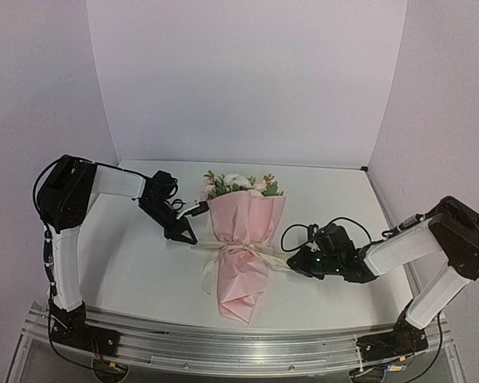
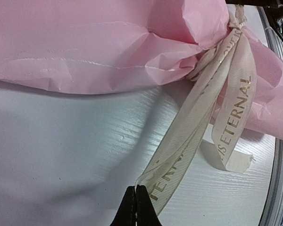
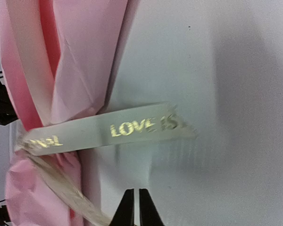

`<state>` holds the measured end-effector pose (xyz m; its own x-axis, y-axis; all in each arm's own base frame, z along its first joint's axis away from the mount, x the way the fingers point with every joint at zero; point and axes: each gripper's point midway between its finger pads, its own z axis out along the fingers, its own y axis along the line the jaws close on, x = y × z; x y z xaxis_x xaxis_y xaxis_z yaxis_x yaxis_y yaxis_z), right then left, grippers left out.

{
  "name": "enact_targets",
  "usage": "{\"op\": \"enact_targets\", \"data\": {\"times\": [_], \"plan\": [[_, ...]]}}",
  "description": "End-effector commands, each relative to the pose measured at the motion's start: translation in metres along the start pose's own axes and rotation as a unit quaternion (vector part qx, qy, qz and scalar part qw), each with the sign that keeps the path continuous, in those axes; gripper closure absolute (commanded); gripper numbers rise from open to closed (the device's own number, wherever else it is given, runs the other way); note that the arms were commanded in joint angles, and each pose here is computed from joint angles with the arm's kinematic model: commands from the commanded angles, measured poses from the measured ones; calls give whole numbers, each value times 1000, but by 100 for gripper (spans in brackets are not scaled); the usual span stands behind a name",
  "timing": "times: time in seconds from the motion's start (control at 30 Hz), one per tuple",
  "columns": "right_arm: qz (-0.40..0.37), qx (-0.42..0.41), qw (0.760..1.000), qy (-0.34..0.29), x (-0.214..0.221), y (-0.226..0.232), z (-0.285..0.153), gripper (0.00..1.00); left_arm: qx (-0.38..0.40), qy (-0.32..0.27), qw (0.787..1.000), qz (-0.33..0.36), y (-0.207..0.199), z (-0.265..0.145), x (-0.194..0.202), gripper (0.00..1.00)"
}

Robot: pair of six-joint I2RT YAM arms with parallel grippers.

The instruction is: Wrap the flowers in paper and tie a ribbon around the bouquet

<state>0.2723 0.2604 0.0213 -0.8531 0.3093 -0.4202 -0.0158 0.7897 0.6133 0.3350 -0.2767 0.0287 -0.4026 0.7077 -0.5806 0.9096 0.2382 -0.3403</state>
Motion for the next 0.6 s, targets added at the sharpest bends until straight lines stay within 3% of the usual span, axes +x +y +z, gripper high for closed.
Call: {"op": "enact_targets", "data": {"times": [0.0,0.03,0.13,0.33,0.43,0.57], "plan": [[-9,43,999,15,7,-22,0,75,-14,-22,1000,-12,-1,-27,-13,80],[-13,36,999,14,5,-17,0,69,-13,-28,999,-13,0,-30,-19,68],[-22,17,1000,5,-6,-1,-1,55,-10,-38,999,-12,-1,-38,-33,52],[-8,44,997,-60,-45,-4,-41,12,-12,-45,998,-45,-18,-67,-35,43],[-29,91,990,-100,-92,-4,-82,9,-22,-89,993,-79,-34,-93,-37,32],[8,143,982,-125,-160,-38,-128,8,-94,-205,968,-113,-41,-145,-48,26]]}}
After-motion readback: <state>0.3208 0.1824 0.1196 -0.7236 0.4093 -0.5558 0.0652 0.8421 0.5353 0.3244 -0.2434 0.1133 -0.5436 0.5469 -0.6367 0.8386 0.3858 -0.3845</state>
